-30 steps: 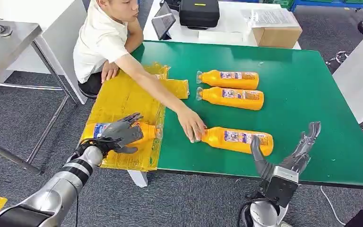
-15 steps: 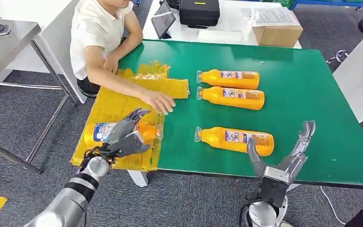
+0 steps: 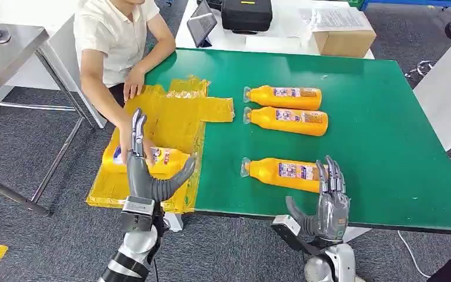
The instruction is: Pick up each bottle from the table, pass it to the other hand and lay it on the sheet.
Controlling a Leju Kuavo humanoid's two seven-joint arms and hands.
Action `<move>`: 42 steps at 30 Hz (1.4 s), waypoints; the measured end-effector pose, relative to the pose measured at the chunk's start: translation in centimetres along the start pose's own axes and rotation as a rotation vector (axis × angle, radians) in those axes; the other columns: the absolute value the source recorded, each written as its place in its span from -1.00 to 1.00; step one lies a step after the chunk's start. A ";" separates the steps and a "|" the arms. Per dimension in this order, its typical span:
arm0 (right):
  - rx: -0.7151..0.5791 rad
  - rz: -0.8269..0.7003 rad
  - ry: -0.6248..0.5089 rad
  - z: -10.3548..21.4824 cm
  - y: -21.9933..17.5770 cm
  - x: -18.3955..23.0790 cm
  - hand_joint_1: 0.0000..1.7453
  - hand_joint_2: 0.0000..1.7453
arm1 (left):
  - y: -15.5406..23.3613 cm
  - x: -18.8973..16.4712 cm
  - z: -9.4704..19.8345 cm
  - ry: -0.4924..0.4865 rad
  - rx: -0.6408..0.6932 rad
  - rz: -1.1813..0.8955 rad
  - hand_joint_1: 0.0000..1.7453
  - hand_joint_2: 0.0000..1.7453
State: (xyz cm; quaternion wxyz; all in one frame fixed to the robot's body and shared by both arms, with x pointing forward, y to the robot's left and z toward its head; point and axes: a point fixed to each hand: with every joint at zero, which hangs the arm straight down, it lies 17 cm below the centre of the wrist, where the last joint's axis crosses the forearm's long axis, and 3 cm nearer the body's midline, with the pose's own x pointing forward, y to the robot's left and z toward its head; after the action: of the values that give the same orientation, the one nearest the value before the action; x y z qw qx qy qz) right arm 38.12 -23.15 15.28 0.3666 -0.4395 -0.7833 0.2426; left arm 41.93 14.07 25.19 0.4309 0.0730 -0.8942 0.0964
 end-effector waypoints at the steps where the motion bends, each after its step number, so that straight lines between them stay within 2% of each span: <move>1: 0.004 0.003 0.005 0.1 0.1 -0.3 -1.00 1.00 | -0.1 0.3 0.0 -0.004 0.002 0.005 -1.00 1.00; 9: 0.025 0.021 0.013 0.4 0.7 -1.0 -1.00 1.00 | 0.0 0.9 0.0 -0.013 0.011 0.013 -1.00 1.00; 14: 0.167 0.234 0.000 -0.3 3.0 -3.8 -1.00 1.00 | -0.7 2.9 0.1 -0.071 0.019 -0.027 -1.00 1.00; 17: 0.214 0.302 0.065 -0.7 3.8 -7.2 -1.00 1.00 | -2.8 1.7 1.8 0.006 -0.047 0.000 -1.00 1.00; 20: 0.248 0.297 0.082 -0.4 4.6 -8.9 -1.00 1.00 | -4.6 0.8 3.3 0.054 -0.101 0.032 -1.00 1.00; 23: 0.298 0.268 0.104 -0.1 6.4 -10.0 -1.00 1.00 | -5.9 1.2 4.2 0.041 -0.135 0.037 -1.00 1.00; 31: 0.445 0.252 0.111 -1.1 11.4 -10.6 -1.00 1.00 | -8.6 1.4 5.1 0.068 -0.212 0.081 -1.00 1.00; 42: 0.587 0.216 0.160 -0.7 14.0 -12.0 -1.00 1.00 | -10.1 1.0 5.7 0.101 -0.268 0.101 -1.00 1.00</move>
State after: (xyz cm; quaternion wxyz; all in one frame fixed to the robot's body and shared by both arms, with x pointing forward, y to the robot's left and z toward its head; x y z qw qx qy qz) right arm 50.00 -26.60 1.58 0.5103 -0.4132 -0.5975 0.4604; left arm 39.12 2.89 23.58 0.4759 -0.0352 -0.8788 0.0014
